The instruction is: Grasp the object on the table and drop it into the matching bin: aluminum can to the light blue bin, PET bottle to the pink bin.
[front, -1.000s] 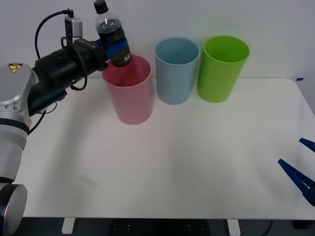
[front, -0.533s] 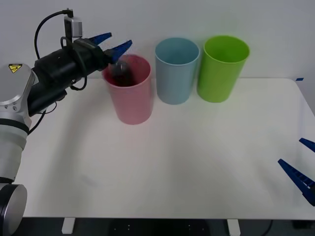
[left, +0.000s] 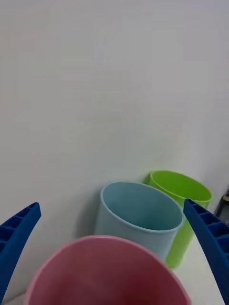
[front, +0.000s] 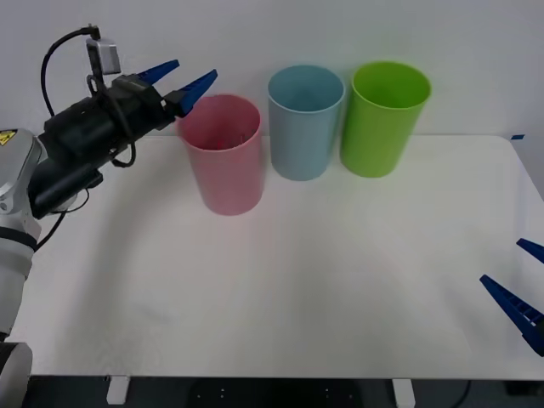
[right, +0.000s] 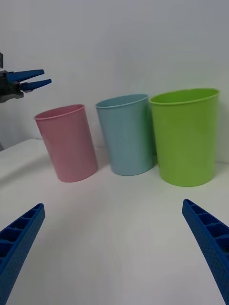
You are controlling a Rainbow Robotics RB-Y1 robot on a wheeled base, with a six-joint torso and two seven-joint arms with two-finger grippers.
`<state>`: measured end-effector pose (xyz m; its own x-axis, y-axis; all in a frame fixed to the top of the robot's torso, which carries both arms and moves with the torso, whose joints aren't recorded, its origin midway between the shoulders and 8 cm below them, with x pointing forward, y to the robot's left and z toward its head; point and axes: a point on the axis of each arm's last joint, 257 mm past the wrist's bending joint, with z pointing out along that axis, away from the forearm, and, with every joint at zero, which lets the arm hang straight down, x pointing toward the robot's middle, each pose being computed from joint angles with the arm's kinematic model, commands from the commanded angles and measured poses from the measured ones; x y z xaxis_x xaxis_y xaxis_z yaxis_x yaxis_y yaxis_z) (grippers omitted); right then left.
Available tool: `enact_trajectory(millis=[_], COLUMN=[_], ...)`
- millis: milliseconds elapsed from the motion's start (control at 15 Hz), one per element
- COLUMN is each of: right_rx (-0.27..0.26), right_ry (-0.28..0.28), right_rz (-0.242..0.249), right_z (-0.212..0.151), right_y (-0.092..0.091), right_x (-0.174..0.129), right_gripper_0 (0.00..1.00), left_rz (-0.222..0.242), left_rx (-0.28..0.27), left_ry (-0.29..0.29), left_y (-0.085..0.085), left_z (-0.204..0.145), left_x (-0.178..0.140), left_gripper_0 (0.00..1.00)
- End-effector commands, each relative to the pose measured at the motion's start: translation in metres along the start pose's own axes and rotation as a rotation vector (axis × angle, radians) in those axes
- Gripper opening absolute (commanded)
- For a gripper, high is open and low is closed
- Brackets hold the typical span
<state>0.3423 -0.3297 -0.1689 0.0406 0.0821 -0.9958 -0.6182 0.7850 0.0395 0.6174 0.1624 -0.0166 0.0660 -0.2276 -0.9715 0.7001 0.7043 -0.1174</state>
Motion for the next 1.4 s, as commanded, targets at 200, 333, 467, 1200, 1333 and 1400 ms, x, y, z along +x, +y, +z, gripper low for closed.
enact_trajectory(millis=[200,333,467,1200,1333,1400], right_rx=[0.0,0.0,0.0,0.0,0.0,0.0], right_ry=[0.0,0.0,0.0,0.0,0.0,0.0], right_rz=[0.0,0.0,0.0,0.0,0.0,0.0], right_z=[0.0,0.0,0.0,0.0,0.0,0.0], right_y=[0.0,0.0,0.0,0.0,0.0,0.0], right_x=[0.0,0.0,0.0,0.0,0.0,0.0], right_gripper_0=[1.0,1.0,1.0,1.0,1.0,1.0], left_rz=[-0.007,-0.006,0.0,0.168,0.177,0.177], left_rx=[-0.022,-0.038,-0.045,-0.119,-0.099,-0.099], left_ry=[-0.037,-0.046,-0.049,0.029,0.056,0.066], left_y=[0.005,0.007,0.007,0.027,0.022,0.022], left_z=[-0.05,-0.072,-0.099,-0.225,-0.25,-0.259], left_x=[-0.006,-0.007,-0.005,0.02,0.024,0.024], left_gripper_0=[1.0,1.0,1.0,1.0,1.0,1.0])
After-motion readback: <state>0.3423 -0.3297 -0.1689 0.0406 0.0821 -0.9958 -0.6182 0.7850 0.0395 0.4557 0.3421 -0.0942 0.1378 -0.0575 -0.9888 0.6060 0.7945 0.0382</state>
